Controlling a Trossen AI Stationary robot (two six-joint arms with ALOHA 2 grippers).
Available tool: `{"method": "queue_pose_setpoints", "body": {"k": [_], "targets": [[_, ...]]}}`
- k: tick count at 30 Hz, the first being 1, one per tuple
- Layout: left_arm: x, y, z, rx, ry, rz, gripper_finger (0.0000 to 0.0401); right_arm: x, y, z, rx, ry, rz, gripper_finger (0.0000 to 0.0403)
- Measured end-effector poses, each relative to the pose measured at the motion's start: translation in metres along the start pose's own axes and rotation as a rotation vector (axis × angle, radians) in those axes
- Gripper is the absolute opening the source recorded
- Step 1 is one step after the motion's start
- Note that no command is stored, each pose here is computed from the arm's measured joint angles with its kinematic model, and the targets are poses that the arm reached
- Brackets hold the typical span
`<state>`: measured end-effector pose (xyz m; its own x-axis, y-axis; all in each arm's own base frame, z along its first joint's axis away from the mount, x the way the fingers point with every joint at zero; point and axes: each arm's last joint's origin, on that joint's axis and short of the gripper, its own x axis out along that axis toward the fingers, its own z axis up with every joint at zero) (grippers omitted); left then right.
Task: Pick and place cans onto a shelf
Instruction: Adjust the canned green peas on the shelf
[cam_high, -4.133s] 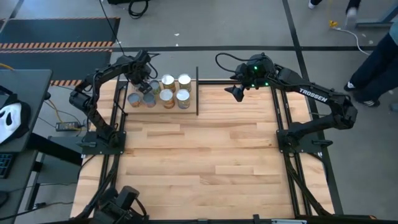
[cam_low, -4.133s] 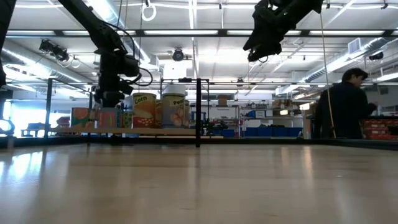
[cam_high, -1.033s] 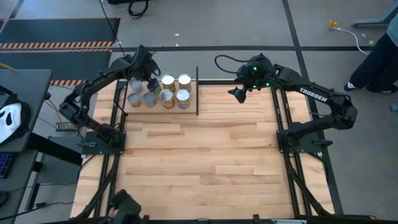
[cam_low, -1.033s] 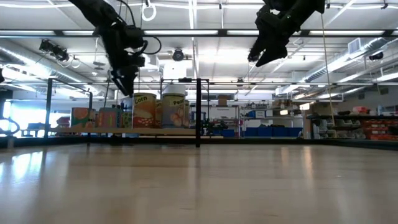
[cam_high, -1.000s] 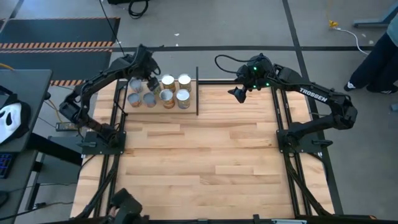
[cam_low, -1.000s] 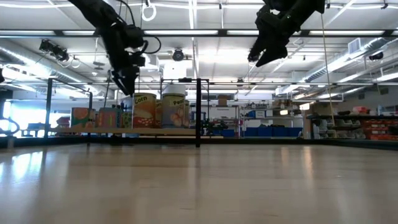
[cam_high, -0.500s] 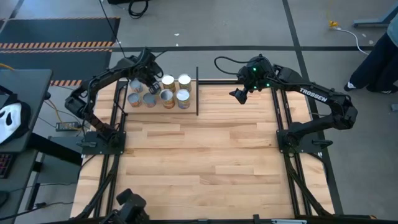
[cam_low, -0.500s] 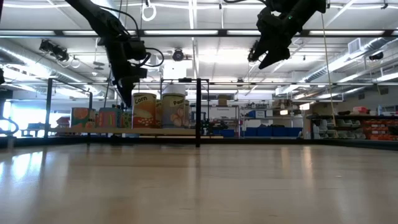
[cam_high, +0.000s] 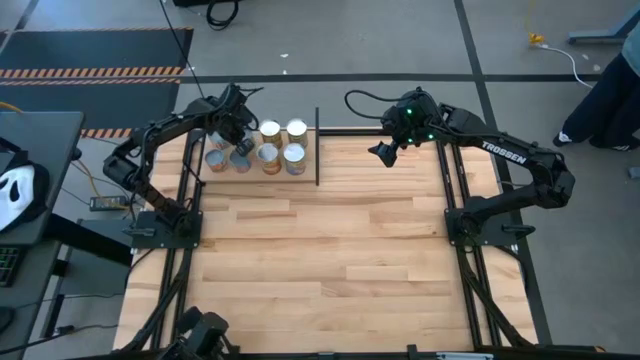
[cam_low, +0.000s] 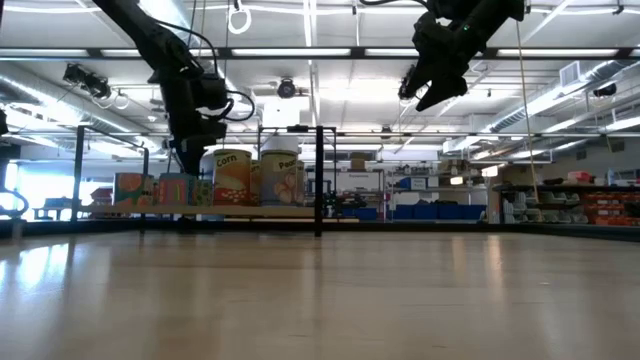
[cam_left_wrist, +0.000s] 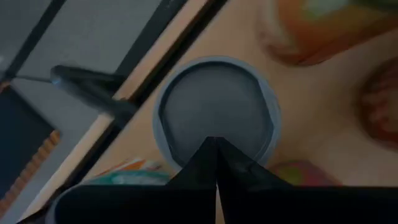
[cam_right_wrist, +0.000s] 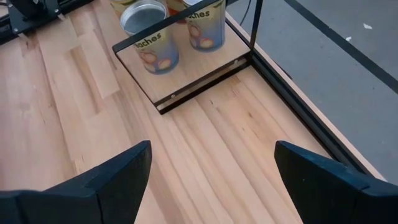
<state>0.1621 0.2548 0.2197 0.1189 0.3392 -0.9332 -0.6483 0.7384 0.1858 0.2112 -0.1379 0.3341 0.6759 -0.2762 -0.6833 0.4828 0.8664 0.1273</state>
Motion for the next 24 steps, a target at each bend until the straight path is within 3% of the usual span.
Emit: {"method": "queue_pose_setpoints", "body": {"k": [5, 11, 24], "targets": [[-0.005, 0.010, 0.001, -0.025, 0.024, 0.088, 0.0005, 0.000, 0.000, 0.000, 0.018, 0.000, 0.005, 0.0347], [-0.006, 0.012, 0.001, -0.052, -0.012, -0.003, 0.0006, 0.000, 0.000, 0.000, 0.018, 0.000, 0.008, 0.0347], [0.005, 0.000, 0.009, -0.031, 0.002, 0.009, 0.0004, 0.000, 0.000, 0.001, 0.011, -0.006, 0.008, 0.0347]]}}
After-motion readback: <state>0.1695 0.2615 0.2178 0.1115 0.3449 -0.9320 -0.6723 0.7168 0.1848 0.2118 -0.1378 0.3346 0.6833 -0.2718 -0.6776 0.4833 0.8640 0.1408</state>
